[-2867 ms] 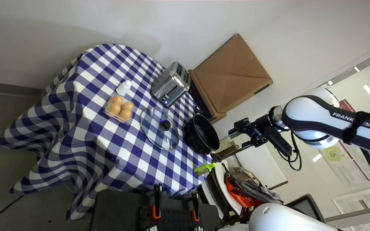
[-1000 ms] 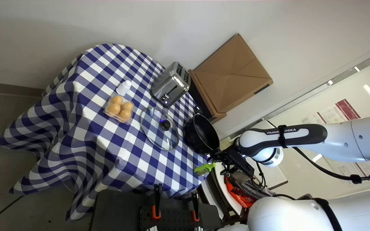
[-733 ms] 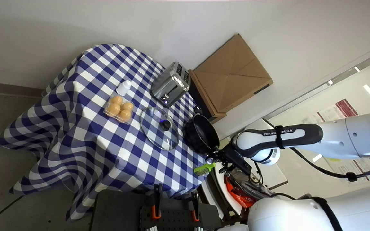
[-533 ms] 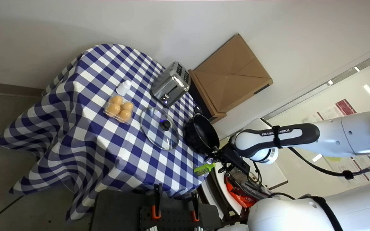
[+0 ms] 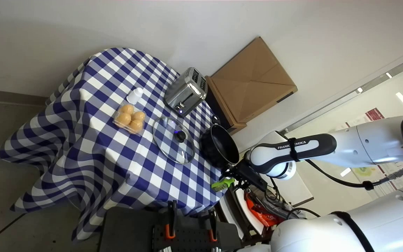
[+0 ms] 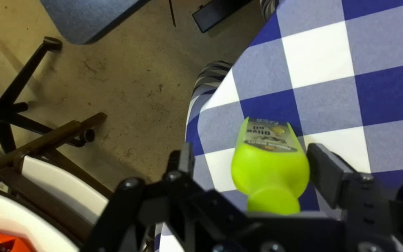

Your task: Move the green bottle to the left

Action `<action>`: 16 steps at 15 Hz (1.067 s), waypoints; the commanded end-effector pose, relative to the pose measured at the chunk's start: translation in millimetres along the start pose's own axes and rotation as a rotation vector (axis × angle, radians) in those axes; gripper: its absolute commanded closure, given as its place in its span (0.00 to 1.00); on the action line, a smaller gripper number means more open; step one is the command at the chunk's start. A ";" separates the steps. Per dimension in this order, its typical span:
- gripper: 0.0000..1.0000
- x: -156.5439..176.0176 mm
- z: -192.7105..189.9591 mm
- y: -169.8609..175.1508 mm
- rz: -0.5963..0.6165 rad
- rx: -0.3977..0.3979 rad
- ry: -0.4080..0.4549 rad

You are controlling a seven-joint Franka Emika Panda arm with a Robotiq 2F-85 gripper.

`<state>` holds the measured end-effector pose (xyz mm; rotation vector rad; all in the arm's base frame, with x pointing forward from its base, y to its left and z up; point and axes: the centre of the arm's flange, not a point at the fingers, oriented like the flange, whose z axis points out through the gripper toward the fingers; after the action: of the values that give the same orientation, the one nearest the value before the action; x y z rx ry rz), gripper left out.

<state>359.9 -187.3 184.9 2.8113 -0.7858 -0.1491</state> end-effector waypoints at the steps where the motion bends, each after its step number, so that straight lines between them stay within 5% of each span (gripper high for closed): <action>1: 0.49 5.1 9.0 -5.4 -0.005 -0.008 0.023; 5: 0.79 6.9 4.8 -8.1 -0.013 -0.012 0.037; 10: 0.79 8.1 -26.2 -9.1 -0.083 0.026 0.058; 16: 0.79 22.4 -125.2 -23.4 -0.262 0.087 0.226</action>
<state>398.3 -169.8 243.7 2.8868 -0.5099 0.0642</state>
